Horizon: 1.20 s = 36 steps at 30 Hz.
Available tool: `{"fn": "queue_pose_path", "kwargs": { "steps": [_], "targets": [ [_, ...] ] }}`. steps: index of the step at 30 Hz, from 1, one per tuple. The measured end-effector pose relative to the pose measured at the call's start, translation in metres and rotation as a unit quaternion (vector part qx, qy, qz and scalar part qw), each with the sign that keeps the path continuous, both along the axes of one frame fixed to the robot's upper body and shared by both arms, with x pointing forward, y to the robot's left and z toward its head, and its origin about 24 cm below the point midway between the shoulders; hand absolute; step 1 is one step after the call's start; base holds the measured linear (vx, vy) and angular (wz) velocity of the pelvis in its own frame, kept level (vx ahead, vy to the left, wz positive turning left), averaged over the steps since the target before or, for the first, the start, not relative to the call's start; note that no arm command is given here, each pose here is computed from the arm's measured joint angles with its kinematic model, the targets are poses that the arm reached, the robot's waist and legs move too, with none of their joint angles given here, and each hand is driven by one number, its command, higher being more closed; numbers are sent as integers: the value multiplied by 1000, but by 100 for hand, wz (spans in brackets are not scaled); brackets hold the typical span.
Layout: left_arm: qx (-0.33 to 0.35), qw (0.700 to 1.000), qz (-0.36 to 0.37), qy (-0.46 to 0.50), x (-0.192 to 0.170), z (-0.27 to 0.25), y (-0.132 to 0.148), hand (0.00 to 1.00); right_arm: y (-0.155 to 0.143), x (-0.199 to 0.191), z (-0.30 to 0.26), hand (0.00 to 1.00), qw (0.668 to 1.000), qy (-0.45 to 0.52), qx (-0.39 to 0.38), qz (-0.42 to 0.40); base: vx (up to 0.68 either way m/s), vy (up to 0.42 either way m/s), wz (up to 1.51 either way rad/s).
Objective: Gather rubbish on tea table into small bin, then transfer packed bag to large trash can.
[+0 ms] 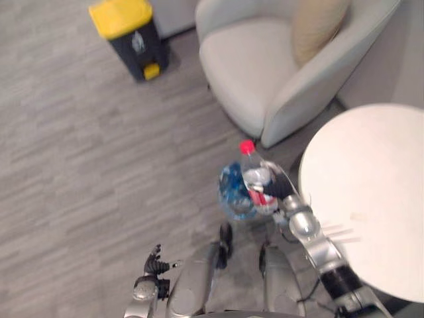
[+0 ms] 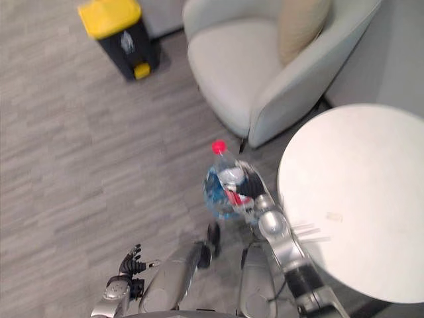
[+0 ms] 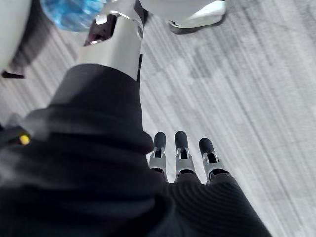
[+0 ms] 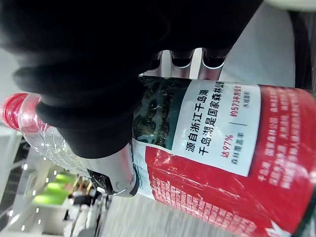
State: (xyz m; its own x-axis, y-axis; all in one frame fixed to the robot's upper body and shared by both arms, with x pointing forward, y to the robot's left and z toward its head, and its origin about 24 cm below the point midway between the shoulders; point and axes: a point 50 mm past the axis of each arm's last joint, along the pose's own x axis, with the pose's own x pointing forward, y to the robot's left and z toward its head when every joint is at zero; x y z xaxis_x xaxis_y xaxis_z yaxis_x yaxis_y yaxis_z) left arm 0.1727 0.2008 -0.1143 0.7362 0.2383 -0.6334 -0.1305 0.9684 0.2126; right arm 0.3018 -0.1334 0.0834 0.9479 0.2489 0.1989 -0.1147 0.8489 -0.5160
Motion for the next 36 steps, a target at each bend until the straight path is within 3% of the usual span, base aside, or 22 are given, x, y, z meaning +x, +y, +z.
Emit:
{"fn": "queue_pose_path", "kwargs": {
  "steps": [5, 6, 12, 28, 29, 36],
  "targets": [
    [-6, 997, 11, -79, 41, 27, -2, 0, 6, 18, 41, 100, 997, -73, -24, 15, -165, -80, 19],
    [-14, 992, 10, -125, 62, 44, -7, 0, 3, 25, 58, 100, 994, -105, -41, 5, -163, -60, 45],
    [-27, 971, 19, -236, 112, 96, -14, 0, 4, 51, 127, 100, 977, -205, -40, -39, -142, -39, 33],
    [-65, 946, 30, -317, 131, 134, -24, 0, -27, 74, 205, 100, 947, -276, 34, -159, -76, 15, 10],
    [-65, 946, 29, -317, 131, 134, -24, 0, -28, 73, 209, 0, 945, -282, 33, -161, -61, 41, 2],
    [-61, 946, 25, -318, 131, 134, -24, 0, -36, 71, 216, 0, 938, -295, 47, -178, -61, 29, 0]
  ]
}}
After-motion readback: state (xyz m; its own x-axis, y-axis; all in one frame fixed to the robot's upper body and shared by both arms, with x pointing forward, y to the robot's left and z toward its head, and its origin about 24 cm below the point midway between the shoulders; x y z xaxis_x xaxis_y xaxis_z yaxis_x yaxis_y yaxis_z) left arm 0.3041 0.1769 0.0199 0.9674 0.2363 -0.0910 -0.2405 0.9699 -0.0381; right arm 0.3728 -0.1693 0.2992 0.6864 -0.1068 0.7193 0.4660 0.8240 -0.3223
